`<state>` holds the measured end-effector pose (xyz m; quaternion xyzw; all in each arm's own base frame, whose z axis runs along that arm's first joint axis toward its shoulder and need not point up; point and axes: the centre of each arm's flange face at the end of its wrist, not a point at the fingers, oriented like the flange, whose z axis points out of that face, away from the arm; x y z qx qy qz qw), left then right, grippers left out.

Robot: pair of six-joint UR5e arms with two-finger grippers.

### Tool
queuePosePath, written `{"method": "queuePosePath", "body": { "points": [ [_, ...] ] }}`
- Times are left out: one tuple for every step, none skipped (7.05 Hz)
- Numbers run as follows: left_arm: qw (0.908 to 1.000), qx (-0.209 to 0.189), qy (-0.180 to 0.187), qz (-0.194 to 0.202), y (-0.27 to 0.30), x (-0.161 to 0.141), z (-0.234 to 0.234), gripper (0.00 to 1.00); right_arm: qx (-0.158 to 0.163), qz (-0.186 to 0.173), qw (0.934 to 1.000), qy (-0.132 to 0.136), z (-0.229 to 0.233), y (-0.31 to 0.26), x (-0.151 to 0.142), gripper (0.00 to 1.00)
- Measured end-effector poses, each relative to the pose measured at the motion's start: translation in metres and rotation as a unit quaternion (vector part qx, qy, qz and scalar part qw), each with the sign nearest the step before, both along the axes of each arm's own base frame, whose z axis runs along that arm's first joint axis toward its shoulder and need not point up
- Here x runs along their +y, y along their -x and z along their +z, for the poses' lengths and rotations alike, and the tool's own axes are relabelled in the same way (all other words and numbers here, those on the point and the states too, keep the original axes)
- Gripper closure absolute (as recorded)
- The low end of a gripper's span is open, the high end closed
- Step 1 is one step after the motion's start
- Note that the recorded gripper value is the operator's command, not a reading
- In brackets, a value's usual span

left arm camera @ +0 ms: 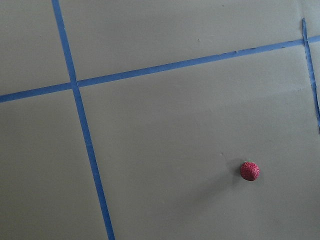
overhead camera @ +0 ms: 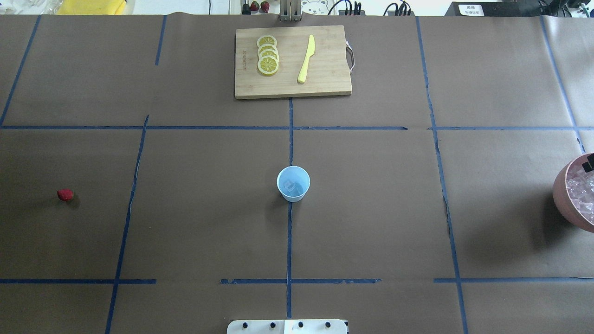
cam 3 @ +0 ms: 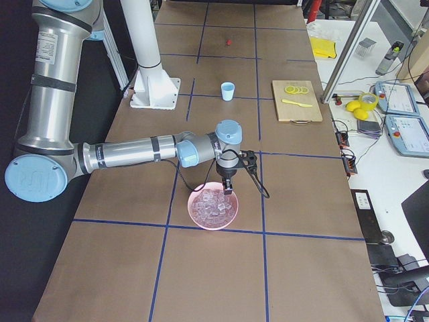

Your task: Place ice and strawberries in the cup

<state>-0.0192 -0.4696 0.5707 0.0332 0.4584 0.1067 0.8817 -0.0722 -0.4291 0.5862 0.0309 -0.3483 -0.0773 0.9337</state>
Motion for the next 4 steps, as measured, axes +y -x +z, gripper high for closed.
{"method": "queuePosePath", "body": {
  "points": [
    [1.0,0.0,0.0,0.0,0.0,0.0,0.0,0.0,0.005,-0.015,0.9999,-0.003,0.012,-0.002,0.0,0.29],
    [1.0,0.0,0.0,0.0,0.0,0.0,0.0,0.0,0.008,-0.023,0.9997,-0.001,0.023,-0.001,0.0,0.29],
    [1.0,0.0,0.0,0.0,0.0,0.0,0.0,0.0,0.011,-0.027,0.9996,0.006,0.033,-0.001,0.001,0.28],
    [1.0,0.0,0.0,0.0,0.0,0.0,0.0,0.0,0.013,-0.03,0.9994,0.011,0.041,-0.001,0.001,0.26]
  ]
}}
